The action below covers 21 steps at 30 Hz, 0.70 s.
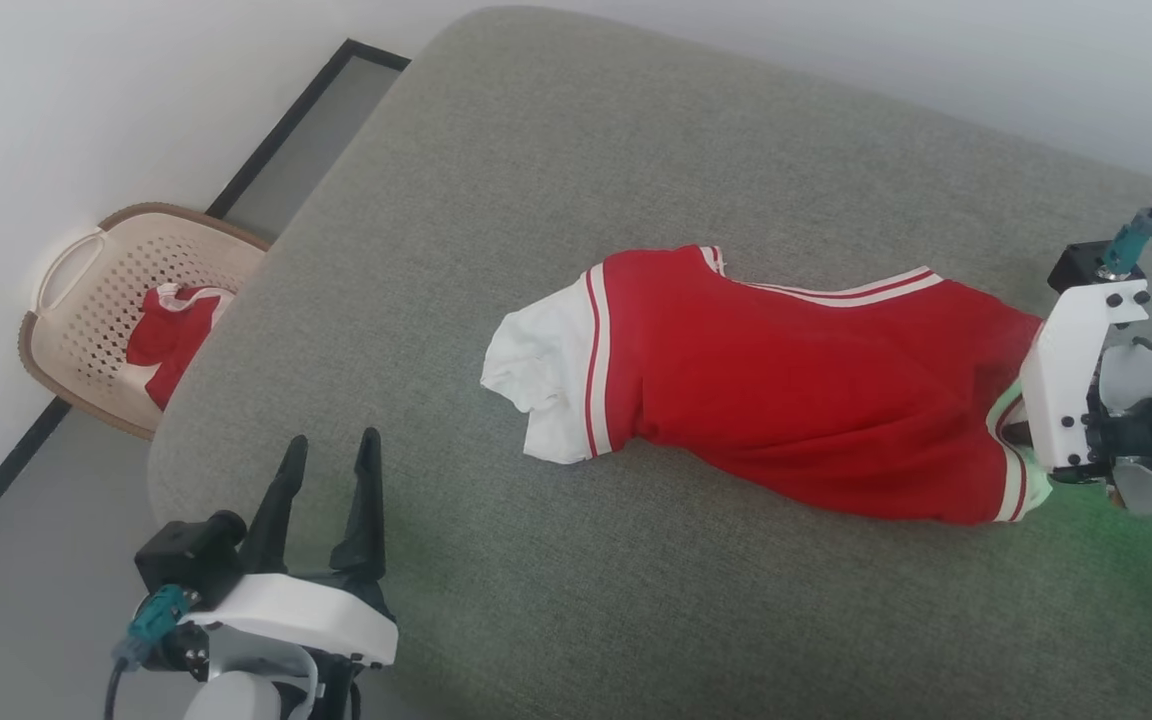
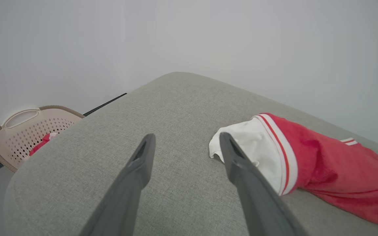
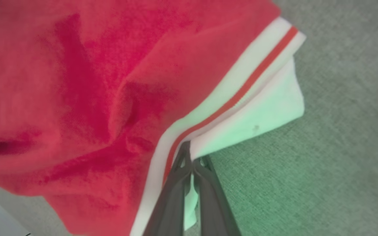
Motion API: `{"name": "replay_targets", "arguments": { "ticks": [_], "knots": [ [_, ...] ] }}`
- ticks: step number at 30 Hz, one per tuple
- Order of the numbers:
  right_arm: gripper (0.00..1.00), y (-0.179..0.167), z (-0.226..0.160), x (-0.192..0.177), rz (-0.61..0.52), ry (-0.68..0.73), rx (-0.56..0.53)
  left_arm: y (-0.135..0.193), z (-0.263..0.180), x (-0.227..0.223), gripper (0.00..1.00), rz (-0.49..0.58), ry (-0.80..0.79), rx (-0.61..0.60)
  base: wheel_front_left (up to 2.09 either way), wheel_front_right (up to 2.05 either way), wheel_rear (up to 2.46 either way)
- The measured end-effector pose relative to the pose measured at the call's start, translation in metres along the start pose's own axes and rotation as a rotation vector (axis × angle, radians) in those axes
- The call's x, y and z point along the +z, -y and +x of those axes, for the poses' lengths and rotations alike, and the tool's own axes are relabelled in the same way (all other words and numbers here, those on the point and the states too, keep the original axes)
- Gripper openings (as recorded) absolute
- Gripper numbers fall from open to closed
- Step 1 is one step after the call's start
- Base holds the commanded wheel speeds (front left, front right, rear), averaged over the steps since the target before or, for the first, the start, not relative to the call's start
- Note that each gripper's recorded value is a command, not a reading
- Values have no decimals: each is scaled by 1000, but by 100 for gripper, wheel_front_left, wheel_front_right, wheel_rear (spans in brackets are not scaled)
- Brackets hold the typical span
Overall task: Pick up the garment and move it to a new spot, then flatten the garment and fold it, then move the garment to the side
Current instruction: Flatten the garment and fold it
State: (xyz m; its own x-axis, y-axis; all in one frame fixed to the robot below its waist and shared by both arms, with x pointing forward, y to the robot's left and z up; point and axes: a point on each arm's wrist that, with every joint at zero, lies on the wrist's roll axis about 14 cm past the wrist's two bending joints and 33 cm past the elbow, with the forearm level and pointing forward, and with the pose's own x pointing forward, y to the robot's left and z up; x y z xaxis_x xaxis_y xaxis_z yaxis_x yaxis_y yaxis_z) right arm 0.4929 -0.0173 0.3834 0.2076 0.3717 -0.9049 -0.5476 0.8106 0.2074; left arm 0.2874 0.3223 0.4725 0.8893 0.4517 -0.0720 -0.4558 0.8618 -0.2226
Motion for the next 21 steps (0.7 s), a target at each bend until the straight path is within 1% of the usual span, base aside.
{"name": "replay_targets", "arguments": {
  "ticks": [5,7,8,13,21],
  "knots": [
    [0,12,-15,3,-4,50,-20,-1,3,4,100,-2,15,-4,0,0,0],
    [0,26,-25,1,6,67,-46,0,4,5,100,-1,21,-10,0,0,0],
    [0,39,-35,-1,21,87,-69,1,5,6,100,-5,24,-17,0,0,0],
    [0,72,-63,-9,64,138,-126,10,9,5,100,-2,26,-47,0,0,0],
    [0,132,-109,-45,174,179,-254,25,15,3,100,2,25,-98,0,0,0]
  ]
}}
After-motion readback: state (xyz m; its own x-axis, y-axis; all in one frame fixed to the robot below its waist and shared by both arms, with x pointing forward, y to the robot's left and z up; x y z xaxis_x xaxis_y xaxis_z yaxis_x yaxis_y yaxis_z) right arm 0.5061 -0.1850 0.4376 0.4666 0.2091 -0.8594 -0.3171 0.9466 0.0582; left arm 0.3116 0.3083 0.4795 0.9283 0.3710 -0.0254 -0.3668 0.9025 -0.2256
